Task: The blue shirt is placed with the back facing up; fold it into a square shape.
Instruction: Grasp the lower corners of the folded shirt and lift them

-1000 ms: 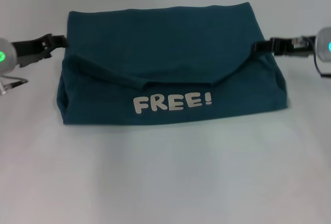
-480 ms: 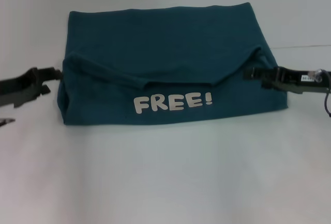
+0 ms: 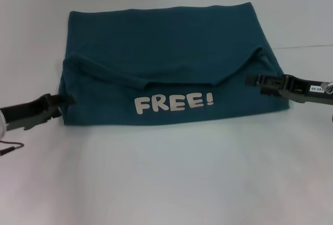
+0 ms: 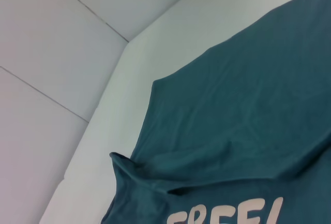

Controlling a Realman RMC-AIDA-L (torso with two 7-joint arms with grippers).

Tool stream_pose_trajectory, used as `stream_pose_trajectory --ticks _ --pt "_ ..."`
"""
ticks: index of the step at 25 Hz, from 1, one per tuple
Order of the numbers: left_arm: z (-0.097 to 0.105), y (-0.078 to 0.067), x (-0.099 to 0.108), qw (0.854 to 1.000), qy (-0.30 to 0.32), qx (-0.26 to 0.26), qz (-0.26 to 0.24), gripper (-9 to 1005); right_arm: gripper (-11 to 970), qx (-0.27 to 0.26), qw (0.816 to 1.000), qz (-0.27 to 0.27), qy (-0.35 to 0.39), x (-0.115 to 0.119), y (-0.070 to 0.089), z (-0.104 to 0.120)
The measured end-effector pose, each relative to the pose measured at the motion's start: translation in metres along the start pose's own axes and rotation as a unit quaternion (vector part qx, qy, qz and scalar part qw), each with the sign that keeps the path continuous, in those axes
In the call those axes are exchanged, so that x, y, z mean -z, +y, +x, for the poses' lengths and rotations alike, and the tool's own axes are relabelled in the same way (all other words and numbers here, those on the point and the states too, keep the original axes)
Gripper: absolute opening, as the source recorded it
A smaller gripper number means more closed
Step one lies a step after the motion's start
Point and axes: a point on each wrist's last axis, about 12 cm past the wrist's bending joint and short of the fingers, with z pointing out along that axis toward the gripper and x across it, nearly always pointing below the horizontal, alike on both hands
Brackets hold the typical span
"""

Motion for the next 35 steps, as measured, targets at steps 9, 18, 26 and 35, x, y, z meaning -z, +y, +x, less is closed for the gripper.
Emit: stream_pose_trajectory --ticks 9,18,26,35 --pt "0.01 0.001 -0.015 0.997 -0.017 -0.066 -0.027 546 839 -0.006 1.0 0.004 -0.008 0.004 -0.004 0.002" --pt "0.016 -0.005 -0.028 0.995 -0.004 -0.093 -0.03 532 838 -0.012 1.0 0.004 -0.012 0.007 -0.007 0.004" --pt "0.018 -0.007 -0.032 0.995 -0.001 -0.092 -0.033 519 838 -0.016 1.0 0.007 -0.016 0.01 -0.01 0.006" --pt "0.017 -0.008 -0.031 0.995 -0.003 -0.09 -0.03 368 837 -0.012 1.0 0.006 -0.017 0.01 -0.009 0.005"
